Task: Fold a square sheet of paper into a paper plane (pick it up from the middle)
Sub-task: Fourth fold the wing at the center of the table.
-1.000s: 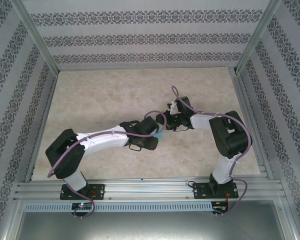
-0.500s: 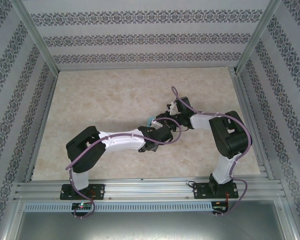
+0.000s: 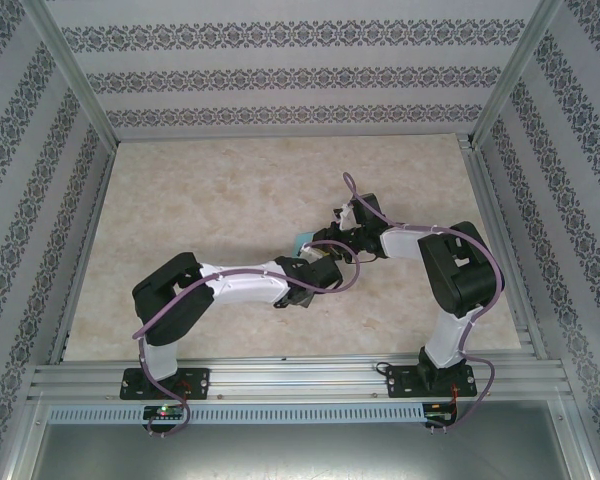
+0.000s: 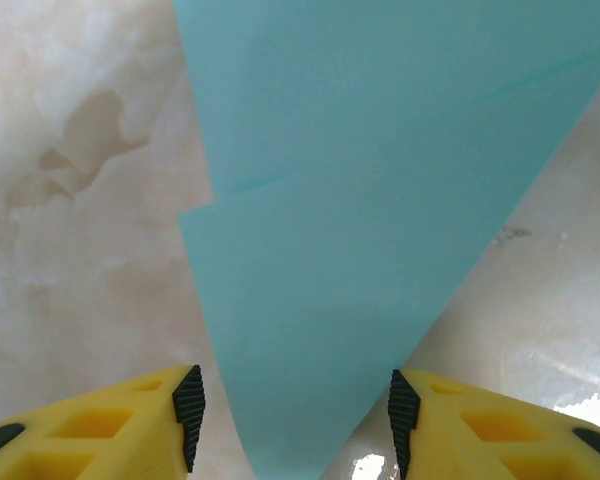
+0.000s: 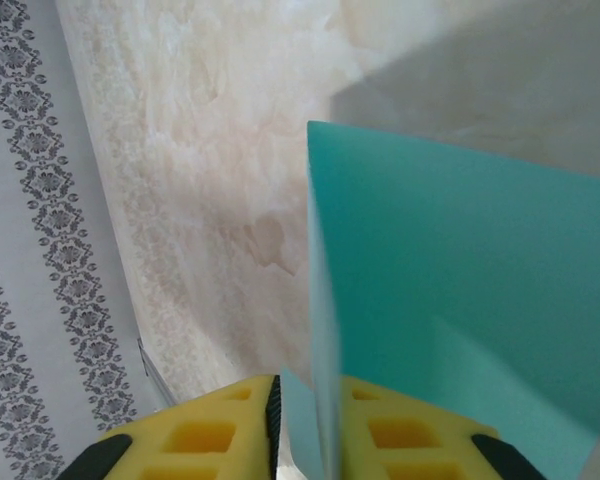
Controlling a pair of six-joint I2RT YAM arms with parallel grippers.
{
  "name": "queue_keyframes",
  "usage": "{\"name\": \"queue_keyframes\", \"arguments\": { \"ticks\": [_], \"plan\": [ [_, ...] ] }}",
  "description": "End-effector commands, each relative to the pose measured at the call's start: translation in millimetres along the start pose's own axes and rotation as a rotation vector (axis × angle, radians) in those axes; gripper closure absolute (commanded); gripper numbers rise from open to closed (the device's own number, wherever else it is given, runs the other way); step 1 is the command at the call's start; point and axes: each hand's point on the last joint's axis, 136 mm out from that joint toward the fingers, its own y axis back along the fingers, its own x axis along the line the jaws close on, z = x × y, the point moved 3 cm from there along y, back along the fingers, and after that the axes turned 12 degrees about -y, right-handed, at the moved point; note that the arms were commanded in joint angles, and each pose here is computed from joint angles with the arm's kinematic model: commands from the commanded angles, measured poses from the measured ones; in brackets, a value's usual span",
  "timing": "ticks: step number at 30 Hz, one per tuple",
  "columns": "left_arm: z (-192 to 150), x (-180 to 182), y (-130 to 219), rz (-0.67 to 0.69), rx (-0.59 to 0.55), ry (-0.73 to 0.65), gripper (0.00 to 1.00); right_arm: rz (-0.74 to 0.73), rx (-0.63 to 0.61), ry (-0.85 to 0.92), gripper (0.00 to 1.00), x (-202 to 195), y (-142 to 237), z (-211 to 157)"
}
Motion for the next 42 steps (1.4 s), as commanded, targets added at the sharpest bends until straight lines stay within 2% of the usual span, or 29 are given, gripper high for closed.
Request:
{"name": "queue_keyframes", "arguments": {
  "ticks": [1,8,11,14,32,37,39,42],
  "plan": [
    [1,-10,-3,-0.033,-0.014,-0.038,0.44,0.036,0.011,0.021,0.80,9,3,-4],
    [1,-5,-5,0.007,-0.013,-0.049,0.46,0.032,0.010,0.011,0.83,7,2,-4],
    [0,-5,-6,0.011,-0.009,-0.045,0.51,0.031,0.009,0.009,0.83,6,1,-4],
    [-2,-6,-10,0.019,0.005,-0.047,0.62,0.030,0.007,0.009,0.83,6,2,-3],
    [1,-2,-5,0.021,-0.020,-0.023,0.82,0.019,0.007,0.003,0.83,1,3,-5],
    [5,-1,-3,-0.026,-0.031,-0.008,0.90,0.024,-0.007,0.015,0.78,5,8,-4],
    [5,1,-3,-0.058,-0.038,0.001,0.92,0.020,-0.023,0.019,0.70,6,16,-3],
    [8,-2,1,-0.173,-0.062,0.019,0.94,0.025,-0.054,0.030,0.59,10,31,-1]
  ]
}}
